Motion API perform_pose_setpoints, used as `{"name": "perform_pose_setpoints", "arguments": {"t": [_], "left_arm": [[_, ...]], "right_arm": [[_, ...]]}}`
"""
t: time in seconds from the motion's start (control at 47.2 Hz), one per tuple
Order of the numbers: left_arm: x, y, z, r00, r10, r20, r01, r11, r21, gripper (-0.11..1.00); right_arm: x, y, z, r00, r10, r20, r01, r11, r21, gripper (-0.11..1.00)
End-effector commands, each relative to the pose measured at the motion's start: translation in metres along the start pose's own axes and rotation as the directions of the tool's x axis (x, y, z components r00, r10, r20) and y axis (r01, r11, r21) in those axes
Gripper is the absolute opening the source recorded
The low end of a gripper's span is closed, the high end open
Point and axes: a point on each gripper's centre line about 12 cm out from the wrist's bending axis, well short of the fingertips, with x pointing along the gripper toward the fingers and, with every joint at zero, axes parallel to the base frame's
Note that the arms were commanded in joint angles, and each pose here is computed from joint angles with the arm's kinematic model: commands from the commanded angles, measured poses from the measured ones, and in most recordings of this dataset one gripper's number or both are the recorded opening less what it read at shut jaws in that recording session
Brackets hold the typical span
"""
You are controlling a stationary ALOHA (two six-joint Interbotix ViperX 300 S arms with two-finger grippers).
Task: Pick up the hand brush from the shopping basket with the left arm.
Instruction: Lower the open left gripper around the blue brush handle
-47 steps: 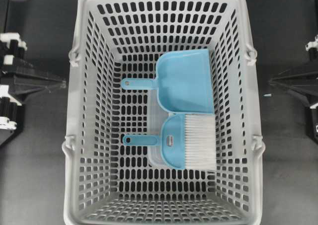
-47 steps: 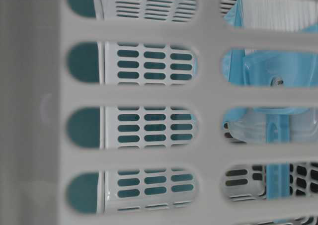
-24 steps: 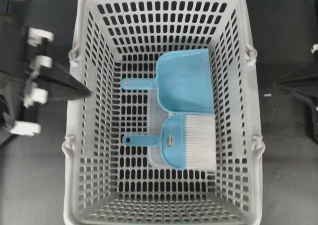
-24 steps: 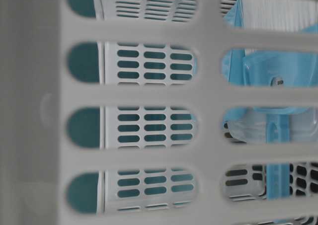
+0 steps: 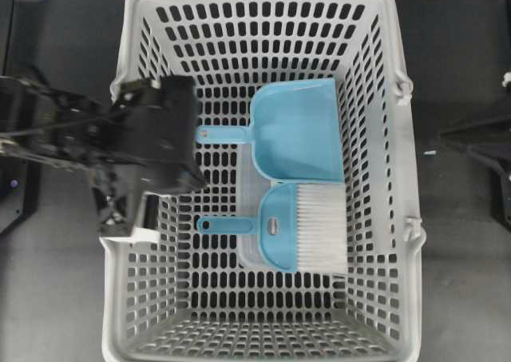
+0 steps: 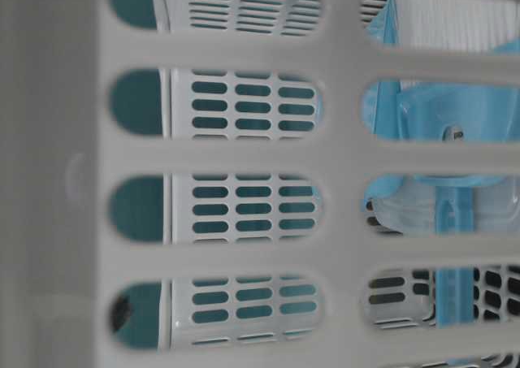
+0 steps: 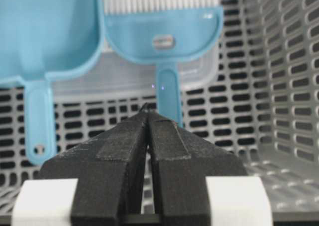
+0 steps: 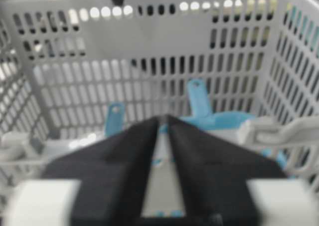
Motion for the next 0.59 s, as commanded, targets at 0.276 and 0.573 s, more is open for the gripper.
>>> {"name": "perform_pose_setpoints", "arguments": {"t": [0.276, 0.573], "left_arm": [[0.047, -0.012, 0.009, 0.991, -0.005, -0.137, 0.002, 1.000, -0.018, 0.75], [0.102, -0.020, -0.012, 0.961, -0.003, -0.278, -0.014, 0.998, -0.059, 0.89]], "right_arm": [[-0.007, 0.000, 0.004, 1.000, -0.001, -0.018, 0.001, 1.000, 0.005, 0.78], [-0.016, 0.000, 0.000, 0.999, 0.000, -0.048, 0.001, 1.000, 0.018, 0.78]]}}
